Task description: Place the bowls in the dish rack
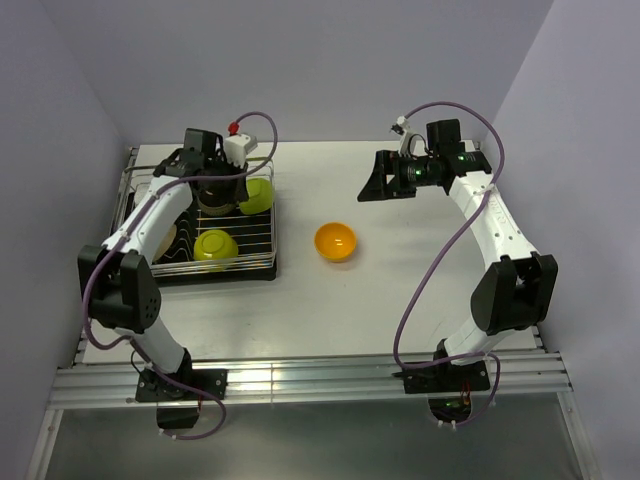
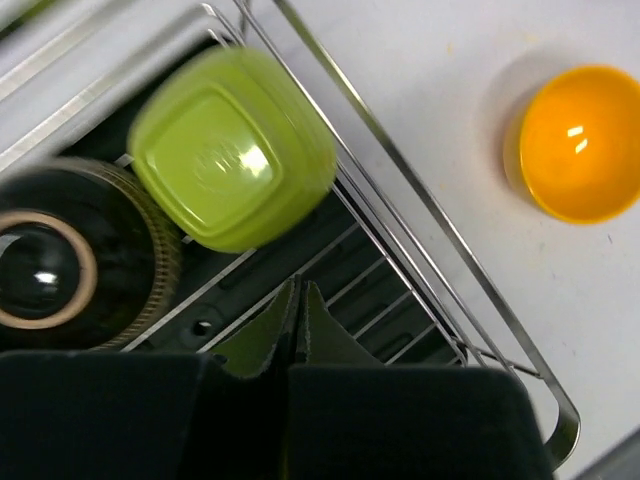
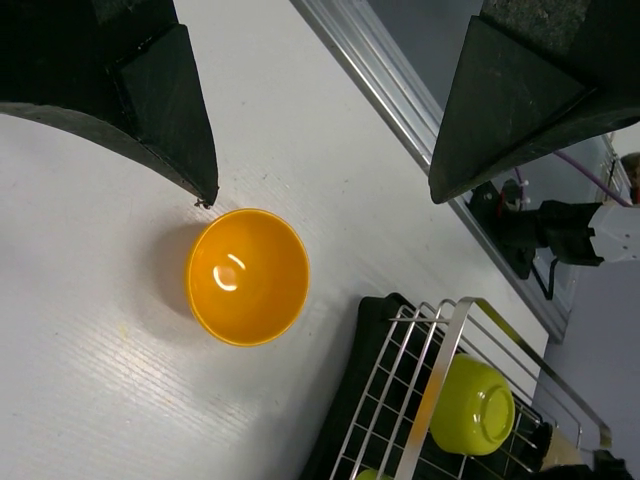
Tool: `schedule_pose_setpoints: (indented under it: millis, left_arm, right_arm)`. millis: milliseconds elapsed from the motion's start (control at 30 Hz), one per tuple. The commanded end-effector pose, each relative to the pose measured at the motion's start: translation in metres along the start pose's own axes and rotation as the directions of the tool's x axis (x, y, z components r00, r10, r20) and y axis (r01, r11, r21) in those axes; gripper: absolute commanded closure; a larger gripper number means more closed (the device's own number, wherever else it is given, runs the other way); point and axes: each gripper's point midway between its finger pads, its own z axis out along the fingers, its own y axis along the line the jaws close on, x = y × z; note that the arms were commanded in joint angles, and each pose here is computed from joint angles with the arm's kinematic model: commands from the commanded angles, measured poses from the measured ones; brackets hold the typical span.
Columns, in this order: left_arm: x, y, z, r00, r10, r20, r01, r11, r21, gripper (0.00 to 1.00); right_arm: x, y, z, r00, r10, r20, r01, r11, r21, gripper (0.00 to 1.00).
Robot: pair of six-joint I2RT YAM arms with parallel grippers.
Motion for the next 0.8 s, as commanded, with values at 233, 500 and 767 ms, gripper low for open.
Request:
schedule_pose_setpoints:
  millis: [233,500,767]
  left_arm:
    - [0.025,-0.003,0.047,0.991,-0.107,-0.085,0.112,0.992,0.057,0.95]
    - [0.007,0.026,0.071,0.992,-0.117,-0.038,0.116,0.993,-0.036,0.85]
    - [-0.009,0.022,0.053,0.996,-0.083,-0.005,0.083,0.996,-0.034,0.77]
  right_arm:
    - [0.001,0.002,-0.009,1.0,-0.022,0.012,0.022,1.0,0.014,0.08]
    - [0.004,-0.001,-0.006,1.0,-0.014,0.003,0.014,1.0,0.021,0.08]
    - [0.002,0.0,-0.007,1.0,-0.01,-0.001,0.01,1.0,0.021,0.08]
